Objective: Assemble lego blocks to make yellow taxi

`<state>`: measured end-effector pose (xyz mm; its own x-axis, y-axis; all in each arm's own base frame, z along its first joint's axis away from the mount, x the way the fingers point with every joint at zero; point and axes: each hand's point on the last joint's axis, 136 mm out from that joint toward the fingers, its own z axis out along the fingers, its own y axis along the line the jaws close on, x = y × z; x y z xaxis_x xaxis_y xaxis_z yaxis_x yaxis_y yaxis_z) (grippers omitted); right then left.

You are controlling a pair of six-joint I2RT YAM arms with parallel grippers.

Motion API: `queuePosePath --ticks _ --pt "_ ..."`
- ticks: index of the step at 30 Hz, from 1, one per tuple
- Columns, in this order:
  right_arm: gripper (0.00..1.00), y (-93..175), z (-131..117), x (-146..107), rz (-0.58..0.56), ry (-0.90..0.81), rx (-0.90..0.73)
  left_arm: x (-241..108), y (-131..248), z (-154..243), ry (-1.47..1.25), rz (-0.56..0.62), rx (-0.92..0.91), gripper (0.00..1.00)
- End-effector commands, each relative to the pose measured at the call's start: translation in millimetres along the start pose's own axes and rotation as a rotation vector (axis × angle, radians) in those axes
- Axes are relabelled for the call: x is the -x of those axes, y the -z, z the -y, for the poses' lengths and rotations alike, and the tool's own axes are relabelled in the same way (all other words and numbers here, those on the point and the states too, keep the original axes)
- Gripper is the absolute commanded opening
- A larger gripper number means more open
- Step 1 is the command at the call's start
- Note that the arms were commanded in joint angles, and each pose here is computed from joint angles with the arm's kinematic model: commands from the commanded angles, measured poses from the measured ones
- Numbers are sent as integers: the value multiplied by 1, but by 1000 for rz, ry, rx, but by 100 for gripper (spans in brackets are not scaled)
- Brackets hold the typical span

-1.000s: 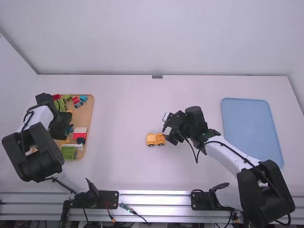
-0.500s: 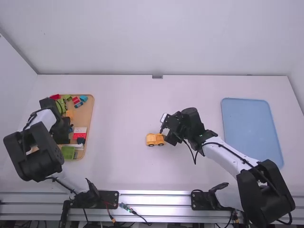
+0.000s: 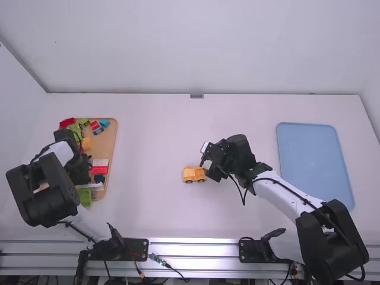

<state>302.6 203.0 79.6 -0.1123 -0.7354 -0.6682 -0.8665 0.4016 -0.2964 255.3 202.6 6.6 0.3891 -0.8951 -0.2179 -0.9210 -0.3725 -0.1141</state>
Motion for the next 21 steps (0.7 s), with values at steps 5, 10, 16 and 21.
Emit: queuePosePath --ticks 5,10,16,21 --pt "99 4 0 3 10 4 -4 4 -12 -13 45 30 11 58" --pt "99 3 0 3 10 4 -3 5 -15 -12 51 34 0 43" --pt "99 3 0 3 9 4 -3 7 -10 -4 53 35 -19 28" --pt "100 3 0 3 10 4 -3 9 -1 12 9 30 -51 17"
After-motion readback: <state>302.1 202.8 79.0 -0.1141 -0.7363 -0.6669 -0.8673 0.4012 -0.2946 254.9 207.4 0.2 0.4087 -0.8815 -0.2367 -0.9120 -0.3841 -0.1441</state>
